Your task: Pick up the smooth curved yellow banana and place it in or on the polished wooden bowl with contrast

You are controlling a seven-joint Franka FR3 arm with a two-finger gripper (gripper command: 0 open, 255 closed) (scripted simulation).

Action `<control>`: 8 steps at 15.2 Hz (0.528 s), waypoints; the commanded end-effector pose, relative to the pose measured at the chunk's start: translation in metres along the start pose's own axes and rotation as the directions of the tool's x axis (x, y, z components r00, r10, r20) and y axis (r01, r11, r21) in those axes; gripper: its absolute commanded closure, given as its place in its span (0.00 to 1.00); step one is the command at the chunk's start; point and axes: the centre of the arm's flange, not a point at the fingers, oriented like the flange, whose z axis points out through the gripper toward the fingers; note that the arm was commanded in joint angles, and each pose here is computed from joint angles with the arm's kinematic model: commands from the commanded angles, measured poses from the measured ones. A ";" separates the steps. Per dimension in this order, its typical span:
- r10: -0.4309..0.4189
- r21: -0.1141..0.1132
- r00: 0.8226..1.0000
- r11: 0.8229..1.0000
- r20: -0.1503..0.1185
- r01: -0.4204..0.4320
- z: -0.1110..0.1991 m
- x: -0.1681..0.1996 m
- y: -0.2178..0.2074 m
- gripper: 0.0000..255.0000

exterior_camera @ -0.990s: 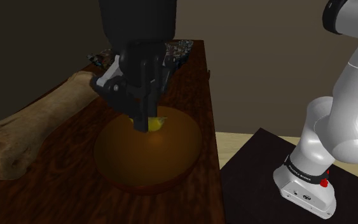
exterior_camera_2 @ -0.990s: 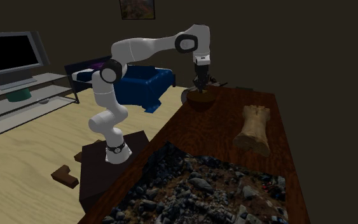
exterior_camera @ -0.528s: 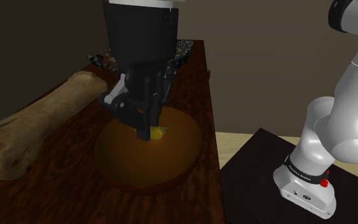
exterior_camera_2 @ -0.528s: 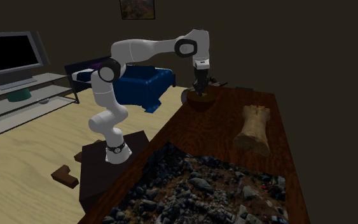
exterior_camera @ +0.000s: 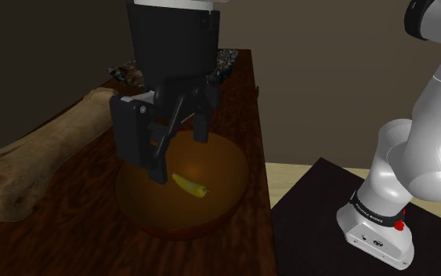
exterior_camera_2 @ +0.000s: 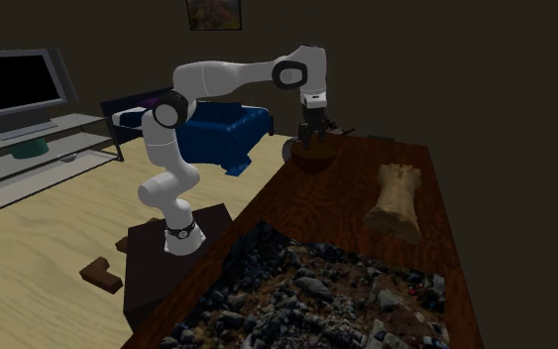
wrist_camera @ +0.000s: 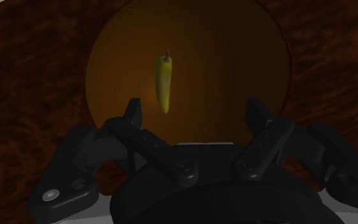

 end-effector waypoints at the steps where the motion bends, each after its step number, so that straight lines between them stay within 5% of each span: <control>1: 0.000 0.000 1.000 1.000 0.000 0.000 0.000 0.000 0.000 0.00; 5: 0.000 0.000 1.000 1.000 0.000 0.000 -0.050 0.000 0.000 0.00; 8: 0.000 0.000 1.000 1.000 0.000 0.000 -0.050 0.000 0.000 0.00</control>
